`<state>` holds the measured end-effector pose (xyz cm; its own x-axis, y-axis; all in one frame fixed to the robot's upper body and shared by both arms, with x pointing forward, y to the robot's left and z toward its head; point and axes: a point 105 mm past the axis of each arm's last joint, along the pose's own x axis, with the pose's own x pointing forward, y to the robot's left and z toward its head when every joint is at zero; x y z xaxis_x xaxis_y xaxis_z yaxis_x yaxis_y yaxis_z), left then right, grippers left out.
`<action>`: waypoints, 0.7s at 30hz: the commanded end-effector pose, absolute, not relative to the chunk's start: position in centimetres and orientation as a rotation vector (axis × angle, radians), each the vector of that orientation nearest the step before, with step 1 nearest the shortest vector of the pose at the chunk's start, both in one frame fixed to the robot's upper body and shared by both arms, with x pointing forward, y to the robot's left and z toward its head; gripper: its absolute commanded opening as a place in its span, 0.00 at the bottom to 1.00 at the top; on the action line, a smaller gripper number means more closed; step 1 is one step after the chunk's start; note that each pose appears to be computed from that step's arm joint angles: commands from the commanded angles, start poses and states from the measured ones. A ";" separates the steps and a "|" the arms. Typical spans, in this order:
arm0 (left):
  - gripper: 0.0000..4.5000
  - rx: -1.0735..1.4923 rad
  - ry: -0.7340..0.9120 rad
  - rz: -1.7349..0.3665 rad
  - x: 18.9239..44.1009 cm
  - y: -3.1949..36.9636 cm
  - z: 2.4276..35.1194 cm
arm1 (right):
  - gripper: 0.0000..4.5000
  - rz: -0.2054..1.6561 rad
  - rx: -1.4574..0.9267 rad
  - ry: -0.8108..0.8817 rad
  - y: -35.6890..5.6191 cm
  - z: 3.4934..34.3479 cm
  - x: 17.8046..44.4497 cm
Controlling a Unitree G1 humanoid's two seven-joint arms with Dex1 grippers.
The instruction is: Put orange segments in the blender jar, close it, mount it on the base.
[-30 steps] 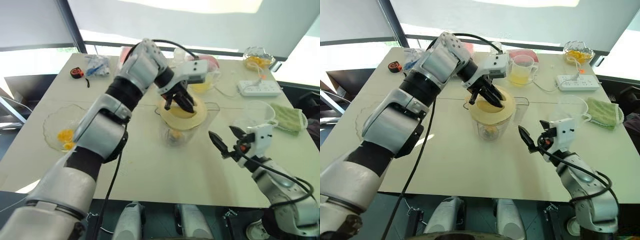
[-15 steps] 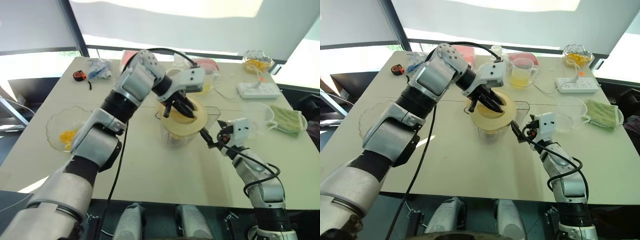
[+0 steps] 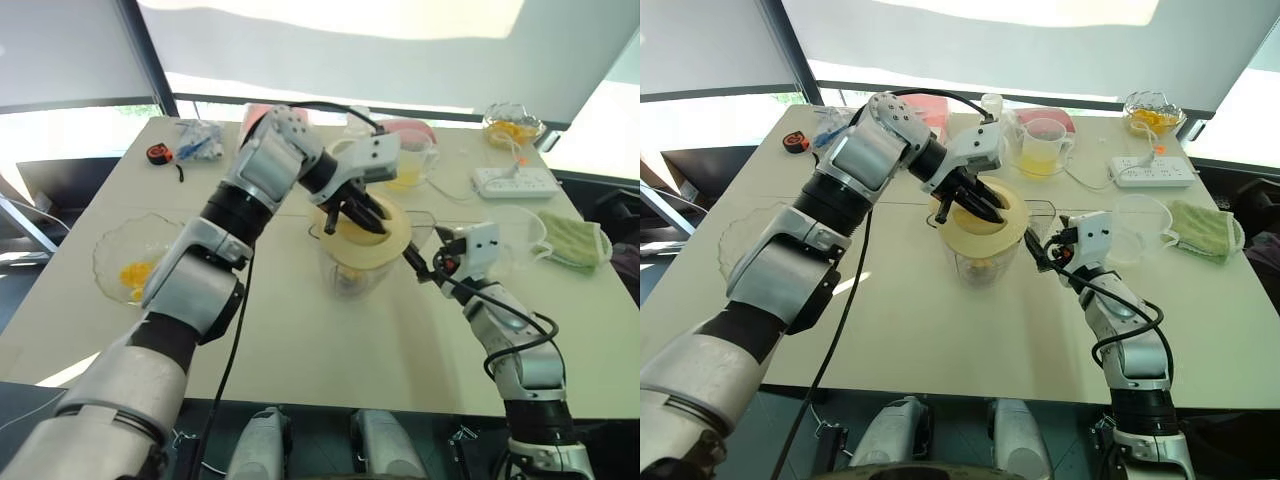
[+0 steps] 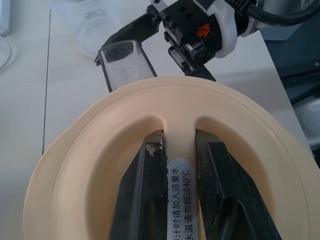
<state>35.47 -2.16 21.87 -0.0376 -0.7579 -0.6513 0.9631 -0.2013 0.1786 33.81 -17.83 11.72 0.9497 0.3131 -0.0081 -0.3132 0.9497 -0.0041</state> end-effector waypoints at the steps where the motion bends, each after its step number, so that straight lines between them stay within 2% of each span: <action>1: 0.05 0.689 0.514 -1.632 35.4 -1.3 18.3 | 0.45 0.288 -0.010 -0.037 -18.6 13.0 34.1; 3: 0.05 0.680 0.511 -1.628 35.4 -1.4 18.3 | 0.22 0.293 -0.012 -0.035 -18.6 13.1 34.1; 4: 0.05 0.675 0.510 -1.625 35.5 -1.4 18.3 | 0.20 0.295 -0.013 -0.035 -18.5 13.1 34.1; 8: 0.05 0.630 0.502 -1.616 35.6 -1.2 18.3 | 0.20 0.279 -0.045 -0.046 -18.6 13.5 34.2; 14: 0.05 0.575 0.585 -1.357 37.8 -0.2 16.6 | 0.20 0.260 -0.079 -0.049 -18.2 14.0 33.7; 21: 0.05 0.506 0.587 -1.253 37.9 -0.5 15.8 | 0.20 0.234 -0.084 -0.066 -17.9 14.5 33.4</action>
